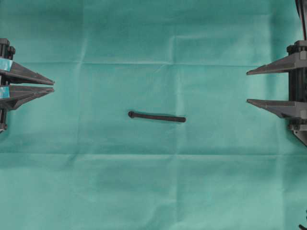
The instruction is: Peel off the Velcro with your right arm.
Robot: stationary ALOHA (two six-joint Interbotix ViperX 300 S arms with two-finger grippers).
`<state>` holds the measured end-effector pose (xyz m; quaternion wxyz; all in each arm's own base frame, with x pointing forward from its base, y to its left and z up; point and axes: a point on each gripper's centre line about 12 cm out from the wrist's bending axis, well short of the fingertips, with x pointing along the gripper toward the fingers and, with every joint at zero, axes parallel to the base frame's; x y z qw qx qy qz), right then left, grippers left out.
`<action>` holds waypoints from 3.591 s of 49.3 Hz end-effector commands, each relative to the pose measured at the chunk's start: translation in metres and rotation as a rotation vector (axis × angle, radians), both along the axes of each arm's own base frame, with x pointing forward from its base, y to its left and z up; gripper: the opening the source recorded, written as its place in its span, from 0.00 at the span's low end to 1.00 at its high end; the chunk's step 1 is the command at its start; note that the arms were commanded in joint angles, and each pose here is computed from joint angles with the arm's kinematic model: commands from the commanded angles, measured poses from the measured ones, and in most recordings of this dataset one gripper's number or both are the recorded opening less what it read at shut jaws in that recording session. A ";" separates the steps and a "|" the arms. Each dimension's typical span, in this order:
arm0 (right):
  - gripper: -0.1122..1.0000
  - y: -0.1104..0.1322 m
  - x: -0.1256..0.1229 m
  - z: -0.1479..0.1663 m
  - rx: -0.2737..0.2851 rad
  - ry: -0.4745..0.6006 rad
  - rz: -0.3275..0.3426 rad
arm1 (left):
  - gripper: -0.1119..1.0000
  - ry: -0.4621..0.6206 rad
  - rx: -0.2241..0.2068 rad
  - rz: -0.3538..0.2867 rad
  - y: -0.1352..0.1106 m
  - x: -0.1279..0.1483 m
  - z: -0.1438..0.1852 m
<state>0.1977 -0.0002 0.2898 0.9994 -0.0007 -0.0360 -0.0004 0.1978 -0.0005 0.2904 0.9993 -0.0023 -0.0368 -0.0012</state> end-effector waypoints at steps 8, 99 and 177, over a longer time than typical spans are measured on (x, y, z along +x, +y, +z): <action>0.13 -0.002 -0.003 -0.017 0.021 0.006 -0.008 | 0.13 -0.037 -0.020 -0.015 -0.003 0.005 -0.006; 0.83 -0.001 -0.006 -0.040 0.028 0.014 -0.005 | 0.97 0.110 -0.033 0.022 0.006 0.156 -0.025; 0.83 -0.001 -0.007 -0.042 0.043 0.017 -0.001 | 0.97 0.824 -0.021 0.031 0.014 0.228 -0.105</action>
